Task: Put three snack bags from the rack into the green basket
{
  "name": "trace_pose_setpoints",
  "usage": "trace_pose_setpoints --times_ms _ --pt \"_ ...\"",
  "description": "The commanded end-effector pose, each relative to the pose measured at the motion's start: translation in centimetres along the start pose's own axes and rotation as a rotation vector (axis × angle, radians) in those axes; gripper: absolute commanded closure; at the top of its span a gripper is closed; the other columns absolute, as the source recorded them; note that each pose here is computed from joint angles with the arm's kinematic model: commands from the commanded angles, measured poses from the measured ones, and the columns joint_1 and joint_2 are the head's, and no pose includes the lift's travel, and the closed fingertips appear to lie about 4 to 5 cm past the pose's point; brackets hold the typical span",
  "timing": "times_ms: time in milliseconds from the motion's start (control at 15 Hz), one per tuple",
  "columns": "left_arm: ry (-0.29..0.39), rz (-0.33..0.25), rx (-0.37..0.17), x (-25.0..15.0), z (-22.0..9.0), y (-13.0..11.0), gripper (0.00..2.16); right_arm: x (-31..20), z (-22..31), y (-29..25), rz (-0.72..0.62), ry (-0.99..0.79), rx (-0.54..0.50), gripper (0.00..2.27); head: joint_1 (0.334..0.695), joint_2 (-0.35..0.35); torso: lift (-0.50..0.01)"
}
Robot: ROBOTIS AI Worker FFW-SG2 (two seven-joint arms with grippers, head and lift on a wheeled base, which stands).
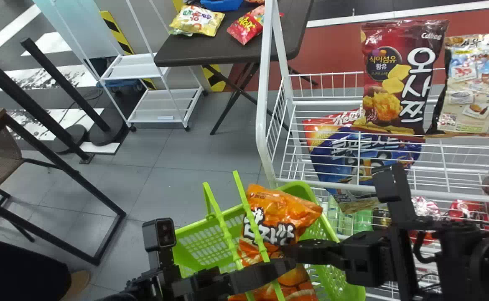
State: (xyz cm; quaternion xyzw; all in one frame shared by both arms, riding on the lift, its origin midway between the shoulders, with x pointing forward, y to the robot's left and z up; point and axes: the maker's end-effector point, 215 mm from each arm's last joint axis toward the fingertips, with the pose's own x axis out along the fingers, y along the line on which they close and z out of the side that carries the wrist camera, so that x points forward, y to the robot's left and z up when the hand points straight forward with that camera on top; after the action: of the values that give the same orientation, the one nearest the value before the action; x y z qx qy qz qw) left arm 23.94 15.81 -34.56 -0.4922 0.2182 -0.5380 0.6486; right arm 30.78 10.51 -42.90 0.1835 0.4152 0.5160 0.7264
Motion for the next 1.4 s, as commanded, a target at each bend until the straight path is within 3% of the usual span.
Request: trace_pose_setpoints --times_ms 0,67,733,1000,1333 --pt "-0.002 0.001 0.003 -0.1 0.1 -0.1 2.15 0.2 -0.3 0.2 0.007 0.002 -0.001 0.15 0.695 0.350 0.000" --pt "-0.005 0.001 0.004 -0.2 0.2 -0.1 2.15 0.0 -0.5 0.5 0.016 0.004 0.005 0.00 0.695 0.350 0.000" --pt "-0.018 0.011 0.010 -0.8 0.6 -0.1 2.15 -7.7 1.5 -1.8 -0.051 -0.102 0.061 0.06 0.695 0.350 0.000" --pt "-0.017 0.012 0.008 -0.9 0.5 -0.1 2.15 -12.5 7.1 -8.2 -0.273 -0.256 -0.035 0.06 0.695 0.350 0.000" --pt "-0.016 0.011 0.003 -0.9 0.2 -0.2 2.15 -14.3 15.0 -14.2 -0.551 -0.390 -0.216 0.06 0.695 0.189 0.000"
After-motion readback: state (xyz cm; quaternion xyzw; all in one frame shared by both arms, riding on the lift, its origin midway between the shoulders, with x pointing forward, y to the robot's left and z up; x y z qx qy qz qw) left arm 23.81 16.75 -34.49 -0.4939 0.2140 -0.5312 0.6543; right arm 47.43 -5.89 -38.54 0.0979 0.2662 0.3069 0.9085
